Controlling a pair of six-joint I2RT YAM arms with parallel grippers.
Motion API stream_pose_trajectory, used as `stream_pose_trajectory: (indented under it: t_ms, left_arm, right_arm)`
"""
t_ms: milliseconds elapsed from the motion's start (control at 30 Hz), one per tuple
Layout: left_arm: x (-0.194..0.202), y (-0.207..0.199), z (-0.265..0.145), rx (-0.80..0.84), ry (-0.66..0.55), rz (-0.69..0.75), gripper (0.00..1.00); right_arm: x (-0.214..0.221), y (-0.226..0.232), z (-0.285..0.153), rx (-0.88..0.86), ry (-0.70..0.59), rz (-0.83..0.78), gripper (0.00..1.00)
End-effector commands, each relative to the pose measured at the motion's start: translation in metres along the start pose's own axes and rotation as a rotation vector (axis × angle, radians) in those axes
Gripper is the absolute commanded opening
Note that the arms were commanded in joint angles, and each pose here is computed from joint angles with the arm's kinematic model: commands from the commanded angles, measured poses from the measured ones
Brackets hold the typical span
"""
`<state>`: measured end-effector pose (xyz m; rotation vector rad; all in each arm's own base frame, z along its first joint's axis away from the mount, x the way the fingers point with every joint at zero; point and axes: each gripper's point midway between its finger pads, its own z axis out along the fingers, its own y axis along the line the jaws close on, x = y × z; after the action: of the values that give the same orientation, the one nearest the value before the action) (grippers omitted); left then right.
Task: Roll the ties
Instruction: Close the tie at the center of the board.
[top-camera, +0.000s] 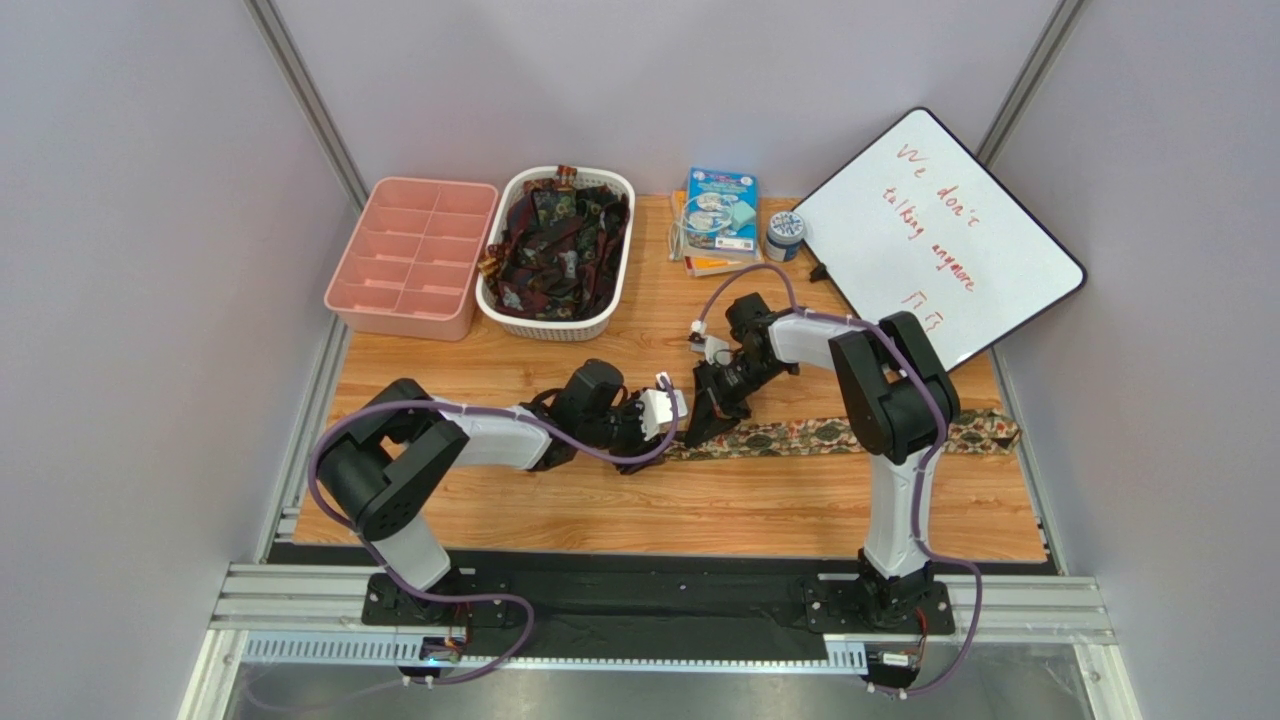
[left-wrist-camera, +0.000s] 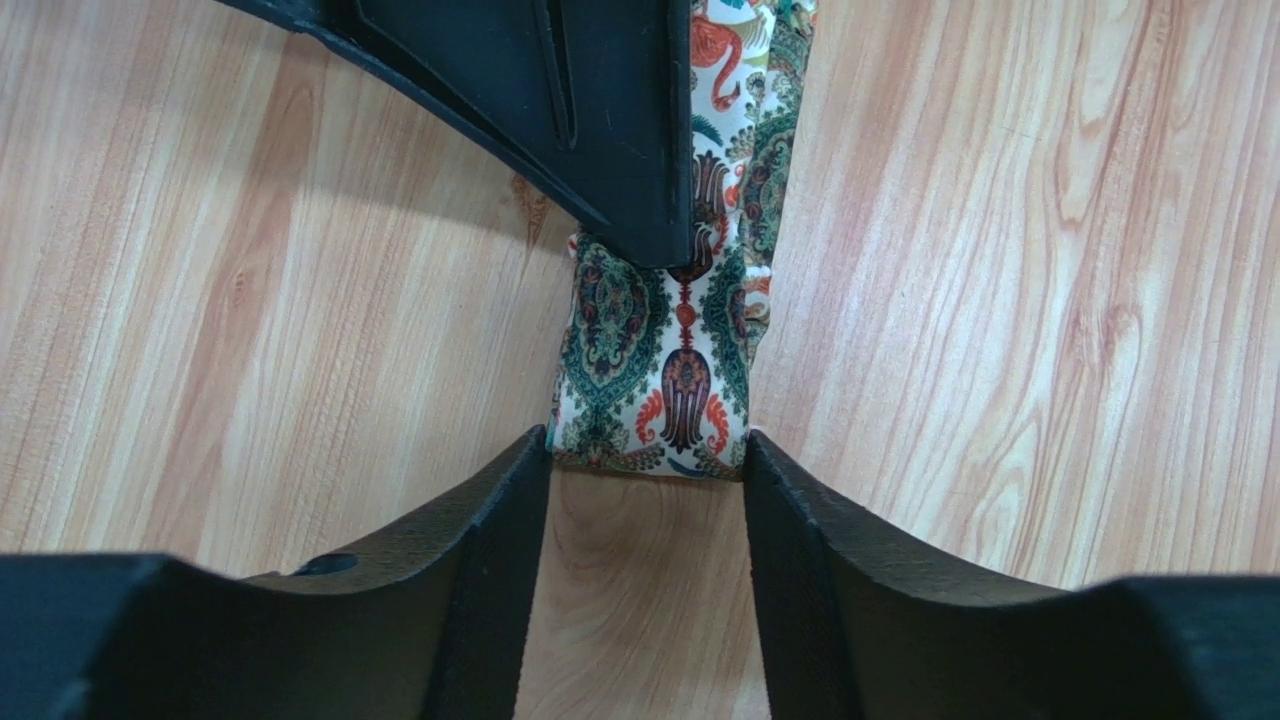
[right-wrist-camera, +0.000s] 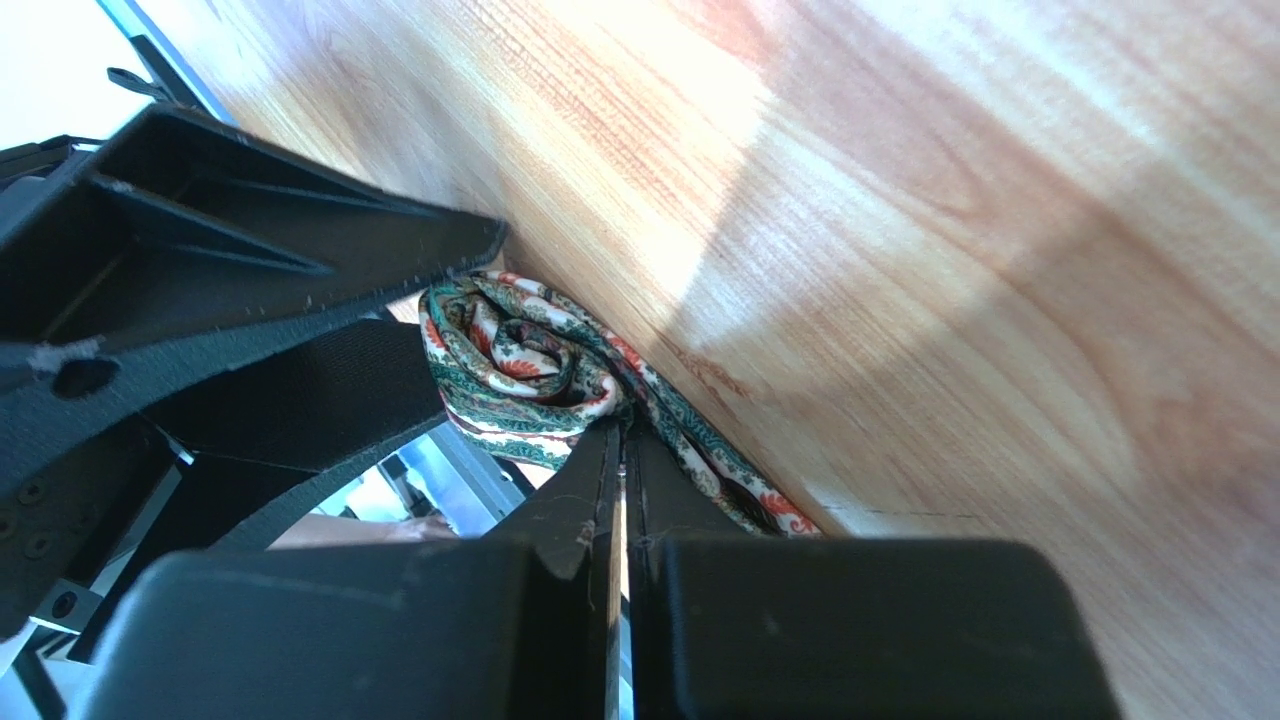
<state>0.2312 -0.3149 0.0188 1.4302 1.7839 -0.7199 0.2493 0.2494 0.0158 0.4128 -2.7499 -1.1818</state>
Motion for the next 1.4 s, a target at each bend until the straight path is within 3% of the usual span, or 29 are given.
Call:
stream_pose_trajectory:
  t_ms: [0,233,567,833,1067,1200,1367]
  left_arm:
    - [-0.019,-0.001,0.001,0.025,-0.078,0.026,0.51]
    - [-0.049,-0.007,-0.004,0.068,-0.158,0.035,0.43]
    - [-0.061,-0.006,0.025,0.087,-0.173,-0.006,0.44]
    - [-0.021,-0.012,0.040,0.073,-0.078,-0.008,0.49]
    - [0.020,-0.014,0.039,0.046,0.064,-0.041,0.38]
    - [0.036,-0.018,0.033,0.057,0.131,-0.044,0.31]
    - [0.043,-0.020,0.031,0.066,0.174,-0.064,0.29]
  right_arm:
    - [-0.003,-0.038,0.011,0.148,0.005,-0.049,0.00]
    - [-0.004,-0.030,0.016,0.121,0.001,-0.053,0.00]
    - [-0.002,-0.012,0.019,0.040,-0.006,-0.053,0.00]
    - [0.000,0.001,0.021,-0.045,-0.010,-0.064,0.00]
    - [0.000,0.003,0.010,-0.035,-0.016,-0.081,0.01]
    - [-0.005,0.006,-0.013,-0.018,-0.035,-0.082,0.11]
    - [-0.003,0.015,-0.046,0.002,-0.069,-0.072,0.36]
